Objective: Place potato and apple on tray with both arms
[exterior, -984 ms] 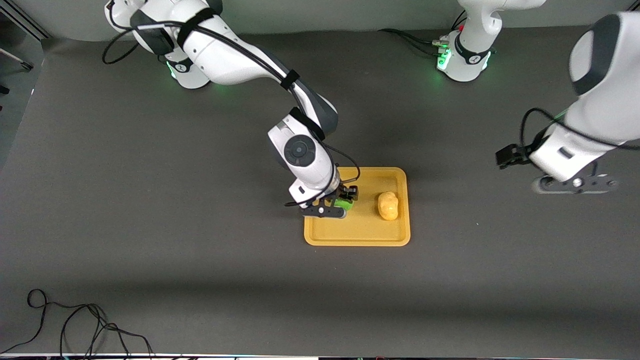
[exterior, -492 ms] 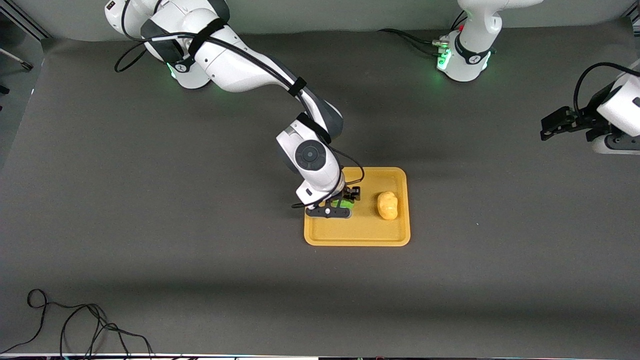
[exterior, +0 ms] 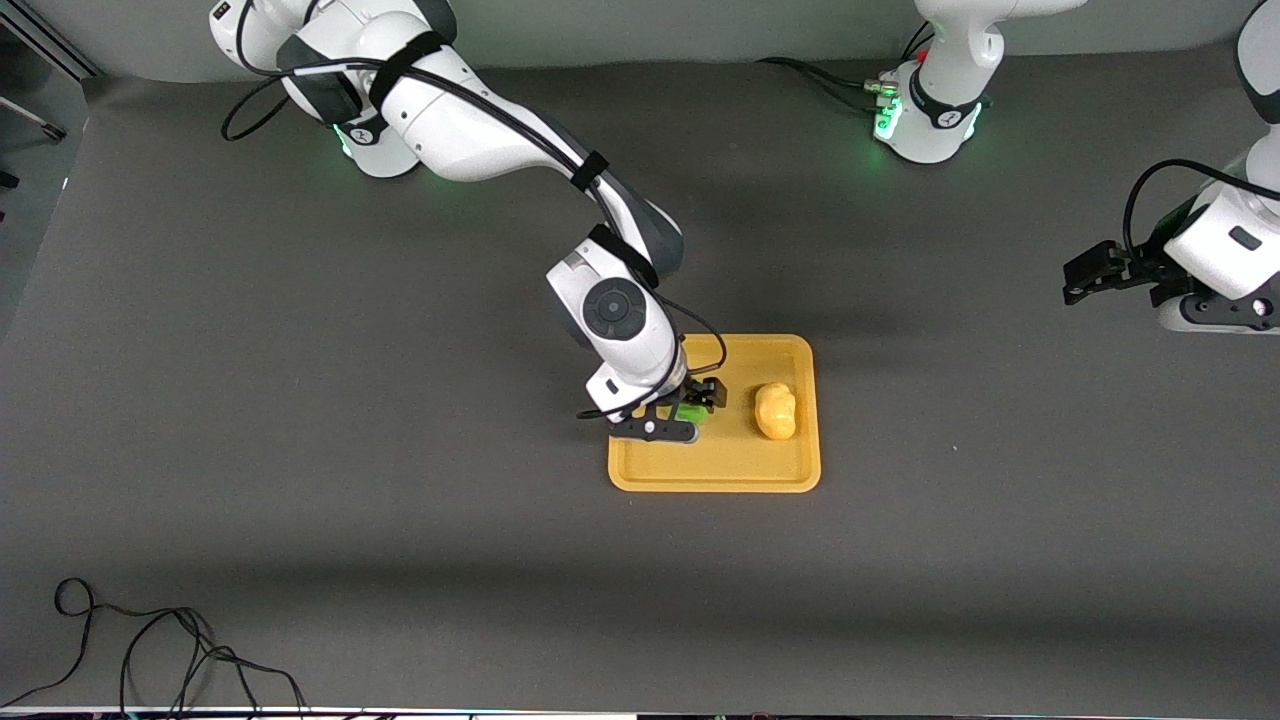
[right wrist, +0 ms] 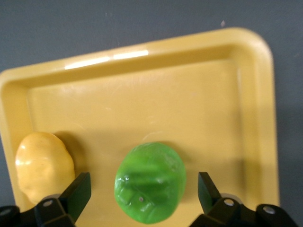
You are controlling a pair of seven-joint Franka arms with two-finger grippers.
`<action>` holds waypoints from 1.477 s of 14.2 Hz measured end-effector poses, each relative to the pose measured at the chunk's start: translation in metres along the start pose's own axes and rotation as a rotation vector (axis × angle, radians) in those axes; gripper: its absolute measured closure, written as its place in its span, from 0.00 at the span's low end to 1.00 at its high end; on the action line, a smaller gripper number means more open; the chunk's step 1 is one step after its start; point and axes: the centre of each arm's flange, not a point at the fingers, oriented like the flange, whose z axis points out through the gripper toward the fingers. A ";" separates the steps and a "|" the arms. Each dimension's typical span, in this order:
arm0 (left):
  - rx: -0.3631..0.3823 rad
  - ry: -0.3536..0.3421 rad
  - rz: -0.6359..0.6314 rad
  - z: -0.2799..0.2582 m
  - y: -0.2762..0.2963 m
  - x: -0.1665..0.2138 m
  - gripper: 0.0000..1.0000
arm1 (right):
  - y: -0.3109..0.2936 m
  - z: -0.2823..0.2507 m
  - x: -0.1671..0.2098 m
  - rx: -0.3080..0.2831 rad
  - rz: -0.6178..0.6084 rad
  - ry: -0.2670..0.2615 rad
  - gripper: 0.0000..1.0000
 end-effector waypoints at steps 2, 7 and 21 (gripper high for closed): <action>0.000 0.001 -0.001 -0.001 -0.001 0.000 0.00 | 0.013 -0.049 0.019 -0.022 0.000 -0.008 0.00; 0.000 0.015 -0.007 -0.007 -0.004 0.001 0.00 | 0.131 -0.196 0.084 -0.103 -0.113 0.011 0.00; -0.001 0.007 -0.008 0.000 -0.005 0.005 0.00 | 0.372 -0.372 0.070 -0.111 -0.005 0.024 0.00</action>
